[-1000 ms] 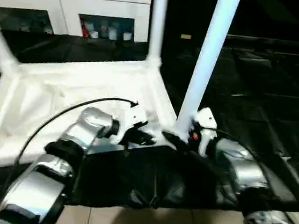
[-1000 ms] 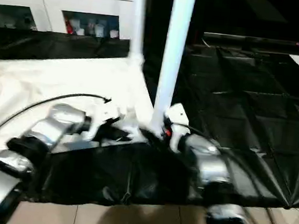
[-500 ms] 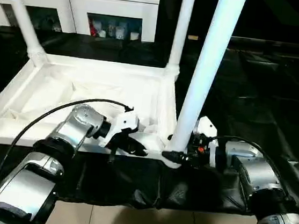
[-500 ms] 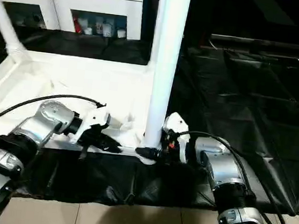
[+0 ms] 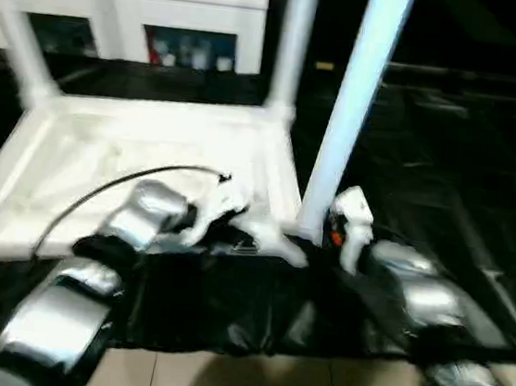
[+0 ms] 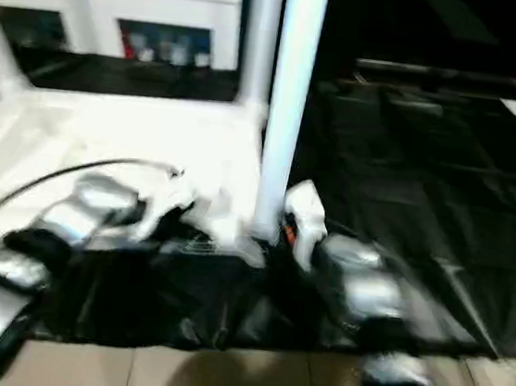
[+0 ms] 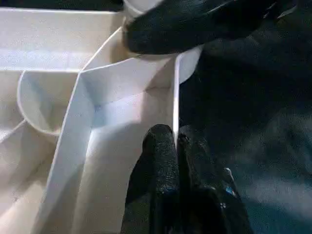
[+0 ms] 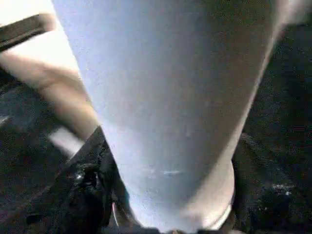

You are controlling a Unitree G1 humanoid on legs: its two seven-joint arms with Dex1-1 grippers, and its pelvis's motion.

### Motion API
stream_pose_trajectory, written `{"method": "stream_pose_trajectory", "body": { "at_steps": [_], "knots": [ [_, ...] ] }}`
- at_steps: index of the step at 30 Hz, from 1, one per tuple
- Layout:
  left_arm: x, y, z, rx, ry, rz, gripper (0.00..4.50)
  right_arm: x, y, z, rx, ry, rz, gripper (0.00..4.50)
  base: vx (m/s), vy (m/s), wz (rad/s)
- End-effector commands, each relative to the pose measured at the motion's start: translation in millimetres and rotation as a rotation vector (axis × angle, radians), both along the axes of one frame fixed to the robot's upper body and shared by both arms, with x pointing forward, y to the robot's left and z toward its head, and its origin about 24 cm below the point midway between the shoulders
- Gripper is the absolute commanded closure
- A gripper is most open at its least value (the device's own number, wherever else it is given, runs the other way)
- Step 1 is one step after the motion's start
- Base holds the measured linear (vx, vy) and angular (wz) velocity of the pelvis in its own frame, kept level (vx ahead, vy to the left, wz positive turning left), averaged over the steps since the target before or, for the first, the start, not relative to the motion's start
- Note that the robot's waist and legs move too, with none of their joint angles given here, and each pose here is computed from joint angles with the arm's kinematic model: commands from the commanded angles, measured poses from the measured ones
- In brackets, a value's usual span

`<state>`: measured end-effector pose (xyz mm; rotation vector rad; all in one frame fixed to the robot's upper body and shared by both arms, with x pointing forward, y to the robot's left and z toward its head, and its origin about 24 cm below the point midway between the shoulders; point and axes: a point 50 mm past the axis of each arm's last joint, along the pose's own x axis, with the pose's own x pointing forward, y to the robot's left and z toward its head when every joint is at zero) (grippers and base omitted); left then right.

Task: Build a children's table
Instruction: Rotate leg to tighten

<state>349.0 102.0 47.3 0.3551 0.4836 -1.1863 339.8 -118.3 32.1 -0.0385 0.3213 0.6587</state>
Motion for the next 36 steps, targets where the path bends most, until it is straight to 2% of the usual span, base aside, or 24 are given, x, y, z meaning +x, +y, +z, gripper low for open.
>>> {"method": "stream_pose_trajectory", "body": {
  "at_steps": [1,2,3,5,9,11,18,23,25,27,31,36],
  "knots": [
    [2.0,-19,3.8,-0.052,-0.006,0.026,4.50,-4.8,17.8,-15.5,-0.030,0.057,-0.026,1.78,0.000,0.000,0.00],
    [1.9,-20,3.6,-0.054,-0.006,0.028,4.50,-4.3,18.9,-15.2,-0.025,0.055,-0.034,1.23,0.000,0.000,0.00],
    [1.4,-27,2.5,-0.072,-0.002,0.044,4.50,-1.2,27.4,-13.3,0.010,0.039,-0.092,1.23,0.000,0.000,0.00],
    [0.1,-32,1.6,-0.083,0.000,0.038,4.50,-1.5,32.1,-13.0,0.035,0.030,-0.104,1.10,0.000,0.000,0.00],
    [-3.2,-34,-0.3,-0.080,0.002,0.000,4.50,-2.7,35.0,-11.7,0.059,0.019,-0.078,0.62,0.000,0.000,0.00],
    [-4.7,-32,-1.3,-0.070,-0.004,-0.025,4.50,-2.0,34.2,-9.5,0.047,-0.004,-0.053,0.57,0.000,0.000,0.00],
    [-17.6,-19,-1.0,-0.074,0.004,-0.229,4.50,-13.1,22.8,-2.1,0.067,-0.026,0.230,0.57,0.000,0.000,0.00],
    [-19.9,-7,-0.9,-0.035,0.012,-0.290,4.50,-25.9,9.8,1.4,0.065,0.016,0.458,0.57,0.000,0.000,0.00],
    [-21.1,-3,-0.6,-0.025,0.019,-0.317,4.50,-29.8,5.4,2.0,0.057,0.039,0.527,0.88,0.000,0.000,0.00],
    [-22.6,-1,-0.2,-0.024,0.025,-0.341,4.50,-32.8,3.3,2.1,0.051,0.056,0.572,0.91,0.000,0.000,0.00],
    [-27.4,5,0.3,-0.009,0.059,-0.416,4.50,-40.0,-0.8,1.6,0.023,0.101,0.688,1.24,0.000,0.000,0.00],
    [-28.6,8,0.9,-0.003,0.069,-0.440,4.50,-43.6,-1.1,2.4,0.016,0.119,0.741,1.66,0.000,0.000,0.00]
  ]
}}
